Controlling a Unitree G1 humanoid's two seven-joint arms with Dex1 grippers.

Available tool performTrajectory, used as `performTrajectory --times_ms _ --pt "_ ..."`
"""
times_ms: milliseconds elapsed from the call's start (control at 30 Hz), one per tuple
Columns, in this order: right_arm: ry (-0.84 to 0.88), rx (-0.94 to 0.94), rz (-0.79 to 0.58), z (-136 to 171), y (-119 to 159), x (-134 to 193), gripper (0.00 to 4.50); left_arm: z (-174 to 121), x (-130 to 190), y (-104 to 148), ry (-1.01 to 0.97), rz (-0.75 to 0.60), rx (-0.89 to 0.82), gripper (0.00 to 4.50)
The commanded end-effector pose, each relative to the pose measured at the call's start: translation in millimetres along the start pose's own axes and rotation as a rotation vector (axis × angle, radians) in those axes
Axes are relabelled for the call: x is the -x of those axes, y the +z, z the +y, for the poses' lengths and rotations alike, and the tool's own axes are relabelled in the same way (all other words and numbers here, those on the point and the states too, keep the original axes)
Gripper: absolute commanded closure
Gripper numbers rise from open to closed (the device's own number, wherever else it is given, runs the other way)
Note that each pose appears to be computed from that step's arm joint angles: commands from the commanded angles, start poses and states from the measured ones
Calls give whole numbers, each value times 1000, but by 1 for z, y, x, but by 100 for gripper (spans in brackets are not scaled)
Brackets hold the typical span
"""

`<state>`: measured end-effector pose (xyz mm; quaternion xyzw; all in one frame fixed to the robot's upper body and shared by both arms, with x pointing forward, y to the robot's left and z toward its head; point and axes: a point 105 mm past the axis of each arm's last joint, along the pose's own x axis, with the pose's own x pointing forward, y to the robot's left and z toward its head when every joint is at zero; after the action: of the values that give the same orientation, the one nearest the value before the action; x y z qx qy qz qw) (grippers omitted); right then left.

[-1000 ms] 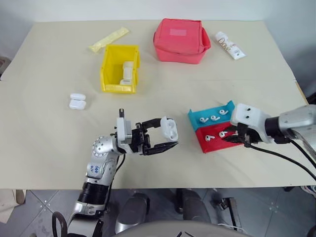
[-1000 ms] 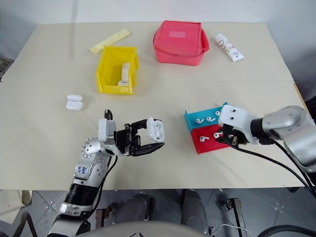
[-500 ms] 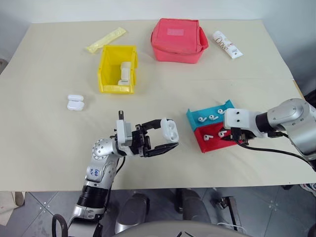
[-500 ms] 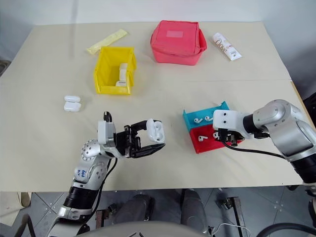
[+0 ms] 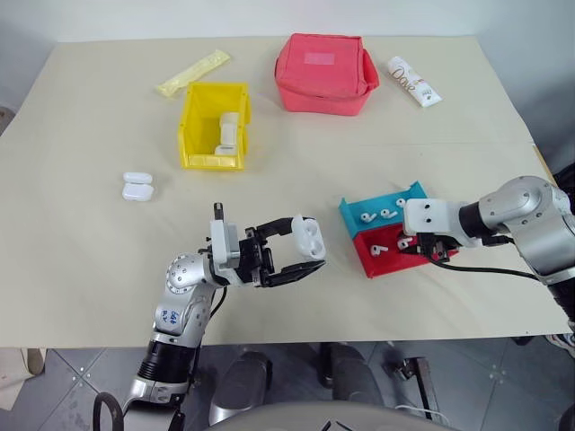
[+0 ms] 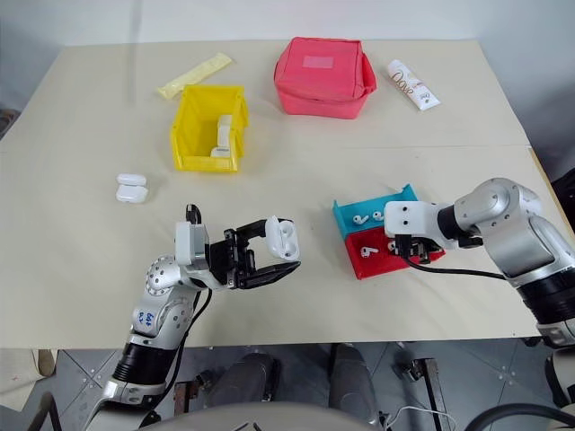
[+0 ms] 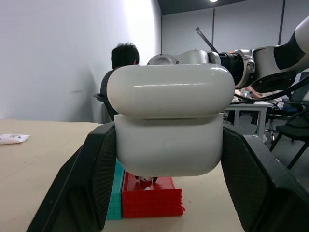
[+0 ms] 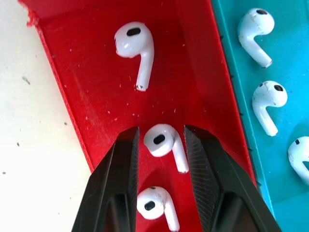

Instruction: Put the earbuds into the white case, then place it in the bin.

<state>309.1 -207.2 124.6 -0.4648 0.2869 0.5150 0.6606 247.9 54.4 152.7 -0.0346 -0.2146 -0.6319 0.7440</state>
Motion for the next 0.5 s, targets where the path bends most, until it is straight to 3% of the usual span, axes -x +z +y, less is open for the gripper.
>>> performTrajectory --times_ms 33,500 --pt "-14 39 -5 -5 5 5 300 -3 -2 10 -5 -25 -40 171" --pt "10 68 24 -5 -3 2 300 -3 -3 10 7 -21 -46 171"
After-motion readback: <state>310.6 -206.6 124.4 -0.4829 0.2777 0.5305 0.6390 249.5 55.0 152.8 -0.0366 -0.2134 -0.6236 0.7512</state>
